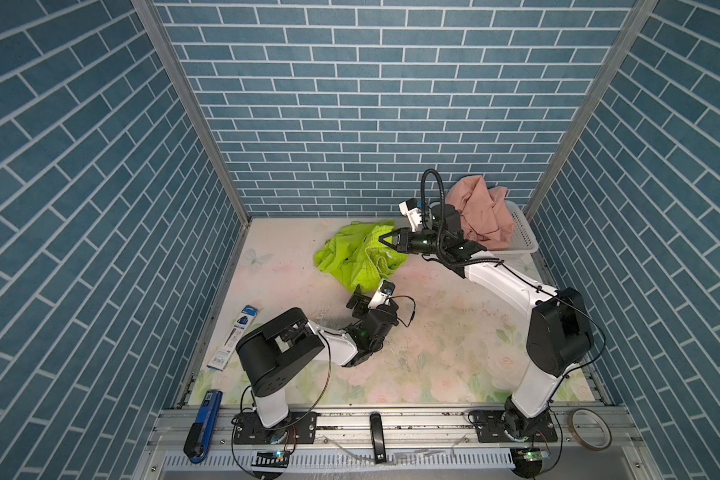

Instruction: Fold and stack the shorts

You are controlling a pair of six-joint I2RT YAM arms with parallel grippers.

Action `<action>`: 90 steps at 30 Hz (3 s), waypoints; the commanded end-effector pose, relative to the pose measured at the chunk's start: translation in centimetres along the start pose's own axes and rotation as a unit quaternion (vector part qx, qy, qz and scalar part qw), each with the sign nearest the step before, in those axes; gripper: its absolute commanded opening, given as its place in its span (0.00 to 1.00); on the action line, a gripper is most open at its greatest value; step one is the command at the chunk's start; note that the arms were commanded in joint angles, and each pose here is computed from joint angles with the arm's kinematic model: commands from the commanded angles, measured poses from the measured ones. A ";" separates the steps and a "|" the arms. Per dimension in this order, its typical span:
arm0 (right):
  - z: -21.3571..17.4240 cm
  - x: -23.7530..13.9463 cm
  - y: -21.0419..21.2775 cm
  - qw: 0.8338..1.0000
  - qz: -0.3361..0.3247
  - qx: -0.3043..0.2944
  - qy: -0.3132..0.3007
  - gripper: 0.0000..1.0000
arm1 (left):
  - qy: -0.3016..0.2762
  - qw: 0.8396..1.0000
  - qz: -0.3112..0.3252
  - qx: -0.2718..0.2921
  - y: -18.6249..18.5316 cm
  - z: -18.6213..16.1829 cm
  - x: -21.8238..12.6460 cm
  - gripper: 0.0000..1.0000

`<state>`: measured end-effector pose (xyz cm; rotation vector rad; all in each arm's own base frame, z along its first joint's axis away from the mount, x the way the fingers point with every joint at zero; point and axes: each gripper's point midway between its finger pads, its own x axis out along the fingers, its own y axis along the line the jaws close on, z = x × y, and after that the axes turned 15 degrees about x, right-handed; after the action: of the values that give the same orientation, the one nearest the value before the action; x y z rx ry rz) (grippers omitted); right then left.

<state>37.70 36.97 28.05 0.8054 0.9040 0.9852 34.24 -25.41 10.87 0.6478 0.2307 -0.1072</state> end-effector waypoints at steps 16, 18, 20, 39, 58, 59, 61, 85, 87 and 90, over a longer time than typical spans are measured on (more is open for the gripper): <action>-0.1 -4.4 -0.3 0.997 -0.066 -0.041 -0.015 0.00 | -0.024 0.992 -0.117 -0.051 9.2 5.6 -4.5 0.00; -0.2 -5.6 -1.2 0.994 -0.099 -0.050 -0.015 0.00 | -0.017 0.987 -0.149 -0.052 11.1 6.3 -6.4 0.00; -0.3 -6.9 -2.0 0.987 -0.145 -0.070 -0.009 0.00 | -0.008 0.981 -0.187 -0.046 12.9 7.2 -8.4 0.00; -3.7 -7.9 -2.0 0.996 -0.091 -0.016 -0.020 0.00 | 0.010 0.921 -0.372 -0.112 2.3 4.8 -8.5 1.00; -1.5 -6.4 1.7 0.995 -0.003 -0.035 -0.098 0.00 | 0.028 0.938 -0.285 -0.194 -1.9 1.3 -3.1 0.99; -1.5 -6.4 1.8 0.995 -0.002 -0.036 -0.096 0.00 | 0.037 0.941 -0.279 -0.189 -2.0 1.1 -2.7 0.93; -1.6 -6.6 2.0 0.995 -0.006 -0.040 -0.094 0.00 | 0.054 0.945 -0.272 -0.174 -2.0 0.6 -2.1 0.74; -7.6 -12.7 -6.7 0.977 -0.207 0.021 -0.046 0.00 | 0.041 0.914 -0.389 -0.111 -1.1 2.9 -8.1 0.99; -7.7 -12.1 -7.2 0.981 -0.183 0.040 -0.052 0.00 | 0.052 0.916 -0.385 -0.098 -2.9 2.1 -7.3 1.00; -7.6 -11.6 -7.7 0.982 -0.168 0.053 -0.062 0.00 | 0.061 0.917 -0.382 -0.093 -5.3 1.2 -6.1 1.00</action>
<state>29.30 23.62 19.09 0.6691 1.0219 0.5271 26.59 -28.40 9.73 0.3639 0.6846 -0.7870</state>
